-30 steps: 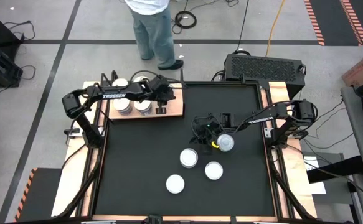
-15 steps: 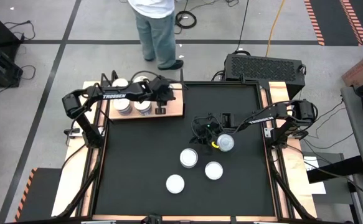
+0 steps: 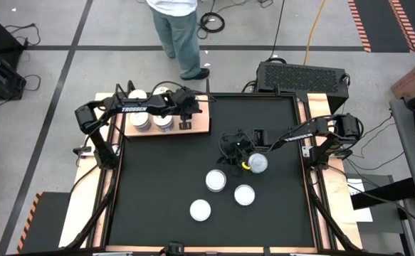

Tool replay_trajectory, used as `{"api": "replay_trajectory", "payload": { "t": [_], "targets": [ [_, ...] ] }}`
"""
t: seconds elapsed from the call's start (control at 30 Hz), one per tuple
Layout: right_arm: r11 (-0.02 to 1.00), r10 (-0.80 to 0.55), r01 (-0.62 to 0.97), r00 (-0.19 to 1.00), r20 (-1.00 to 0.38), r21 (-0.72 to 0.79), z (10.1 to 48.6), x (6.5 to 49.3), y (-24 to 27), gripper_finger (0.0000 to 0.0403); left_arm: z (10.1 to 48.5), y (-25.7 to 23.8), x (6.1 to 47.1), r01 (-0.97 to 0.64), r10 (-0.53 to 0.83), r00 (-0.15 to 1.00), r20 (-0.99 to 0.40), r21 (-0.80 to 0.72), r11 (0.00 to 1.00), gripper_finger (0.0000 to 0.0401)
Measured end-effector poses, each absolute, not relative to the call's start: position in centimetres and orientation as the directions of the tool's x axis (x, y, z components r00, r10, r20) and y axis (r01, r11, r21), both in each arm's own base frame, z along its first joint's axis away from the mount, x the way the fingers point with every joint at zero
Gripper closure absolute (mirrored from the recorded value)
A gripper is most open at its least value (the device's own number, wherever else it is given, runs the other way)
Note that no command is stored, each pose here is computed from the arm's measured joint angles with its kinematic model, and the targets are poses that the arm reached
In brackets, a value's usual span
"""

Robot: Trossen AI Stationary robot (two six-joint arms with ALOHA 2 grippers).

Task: Stack canned seafood by type on shelf
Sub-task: Put the green tuna can on the shelf

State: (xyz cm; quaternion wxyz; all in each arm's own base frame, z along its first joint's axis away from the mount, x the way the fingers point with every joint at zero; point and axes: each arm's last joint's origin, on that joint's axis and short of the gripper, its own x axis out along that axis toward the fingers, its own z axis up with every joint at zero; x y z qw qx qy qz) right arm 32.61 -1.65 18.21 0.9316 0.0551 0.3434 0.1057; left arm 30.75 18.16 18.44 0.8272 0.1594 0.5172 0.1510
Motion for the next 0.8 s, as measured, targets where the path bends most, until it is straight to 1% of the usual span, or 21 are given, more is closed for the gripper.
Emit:
{"api": "replay_trajectory", "payload": {
  "t": [0.07, 0.13, 0.2, 0.33, 0.37, 0.63, 0.8],
  "targets": [
    [0.972, 0.234, -0.16, 0.742, -0.628, 0.174, 18.2, 32.6, -1.7, 0.0403, 18.4, 18.2, 30.7, -0.09, 0.427, 0.409, -0.806, 0.43, 0.898, 0.0284],
    [0.972, 0.235, -0.161, 0.742, -0.628, 0.173, 18.2, 32.6, -1.7, 0.0403, 18.4, 18.1, 30.7, -0.093, 0.442, 0.391, -0.807, 0.443, 0.892, 0.0297],
    [0.972, 0.235, -0.163, 0.742, -0.627, 0.17, 18.2, 32.6, -1.7, 0.0403, 18.4, 18.0, 30.7, -0.092, 0.448, 0.383, -0.808, 0.449, 0.889, 0.032],
    [0.972, 0.235, -0.164, 0.743, -0.627, 0.169, 18.2, 32.6, -1.7, 0.0403, 18.4, 17.9, 30.7, -0.093, 0.452, 0.38, -0.807, 0.453, 0.887, 0.0386],
    [0.972, 0.234, -0.164, 0.743, -0.627, 0.169, 18.2, 32.6, -1.7, 0.0403, 18.4, 17.9, 30.7, -0.096, 0.457, 0.376, -0.806, 0.456, 0.885, 0.0392],
    [0.972, 0.235, -0.16, 0.742, -0.628, 0.174, 18.2, 32.6, -1.7, 0.0403, 18.6, 17.3, 30.9, -0.118, 0.456, 0.38, -0.805, 0.446, 0.887, 0.0399],
    [0.972, 0.235, -0.157, 0.739, -0.632, 0.177, 18.2, 32.6, -1.7, 0.0403, 19.5, 15.4, 31.1, -0.079, 0.426, 0.406, -0.808, 0.434, 0.898, 0.04]
  ]
}}
